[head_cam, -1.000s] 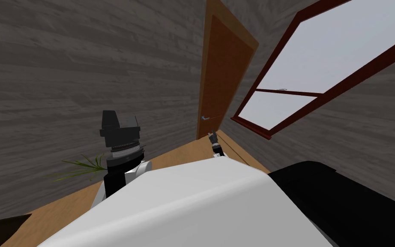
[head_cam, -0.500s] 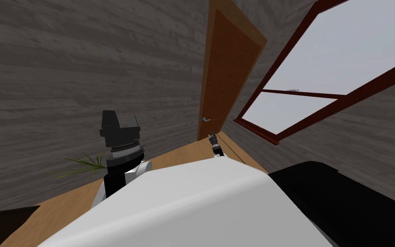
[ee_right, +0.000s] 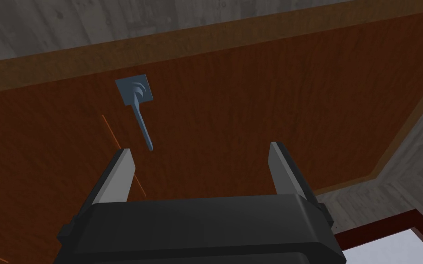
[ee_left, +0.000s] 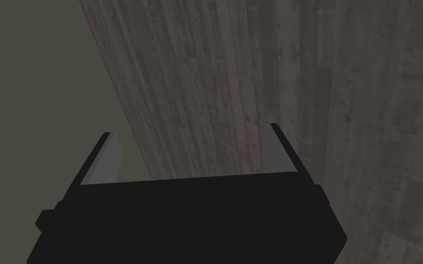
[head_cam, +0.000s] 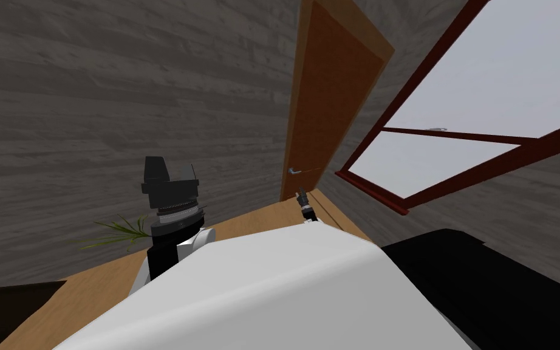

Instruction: Pull the door open

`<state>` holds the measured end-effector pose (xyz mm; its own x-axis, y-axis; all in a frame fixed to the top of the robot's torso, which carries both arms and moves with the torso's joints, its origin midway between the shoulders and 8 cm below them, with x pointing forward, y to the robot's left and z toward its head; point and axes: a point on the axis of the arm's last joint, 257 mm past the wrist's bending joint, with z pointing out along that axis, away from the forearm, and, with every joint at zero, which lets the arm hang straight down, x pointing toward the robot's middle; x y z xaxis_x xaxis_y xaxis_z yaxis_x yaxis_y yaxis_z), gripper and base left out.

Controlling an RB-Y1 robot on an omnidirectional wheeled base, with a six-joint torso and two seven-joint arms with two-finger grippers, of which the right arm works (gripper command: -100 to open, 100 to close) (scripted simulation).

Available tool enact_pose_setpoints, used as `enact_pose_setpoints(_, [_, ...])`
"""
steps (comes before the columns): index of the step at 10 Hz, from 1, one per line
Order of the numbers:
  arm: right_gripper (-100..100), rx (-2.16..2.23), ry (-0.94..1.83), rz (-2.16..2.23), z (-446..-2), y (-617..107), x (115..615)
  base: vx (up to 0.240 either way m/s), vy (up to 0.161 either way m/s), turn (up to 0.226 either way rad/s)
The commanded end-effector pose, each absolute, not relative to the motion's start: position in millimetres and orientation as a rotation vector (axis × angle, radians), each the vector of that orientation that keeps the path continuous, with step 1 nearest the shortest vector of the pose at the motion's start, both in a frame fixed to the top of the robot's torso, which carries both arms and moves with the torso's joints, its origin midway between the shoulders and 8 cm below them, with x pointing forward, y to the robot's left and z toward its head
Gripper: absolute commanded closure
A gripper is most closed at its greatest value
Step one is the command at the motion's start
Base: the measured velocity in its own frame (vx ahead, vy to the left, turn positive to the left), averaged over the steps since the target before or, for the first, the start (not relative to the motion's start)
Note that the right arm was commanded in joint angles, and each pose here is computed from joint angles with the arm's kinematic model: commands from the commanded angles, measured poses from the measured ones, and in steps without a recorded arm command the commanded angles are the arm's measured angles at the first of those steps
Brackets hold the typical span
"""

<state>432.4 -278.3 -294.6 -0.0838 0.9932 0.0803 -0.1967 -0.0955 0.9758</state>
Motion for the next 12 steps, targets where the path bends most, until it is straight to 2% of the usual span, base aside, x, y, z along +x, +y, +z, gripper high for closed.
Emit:
enact_pose_setpoints(1, [-100, 1.094, 1.082, 1.409, -303, -282, 431, 0.087, -0.076, 0.096])
enact_pose_setpoints(12, [-100, 1.149, 1.162, 1.332, -353, -310, 427, 0.075, -0.073, 0.078])
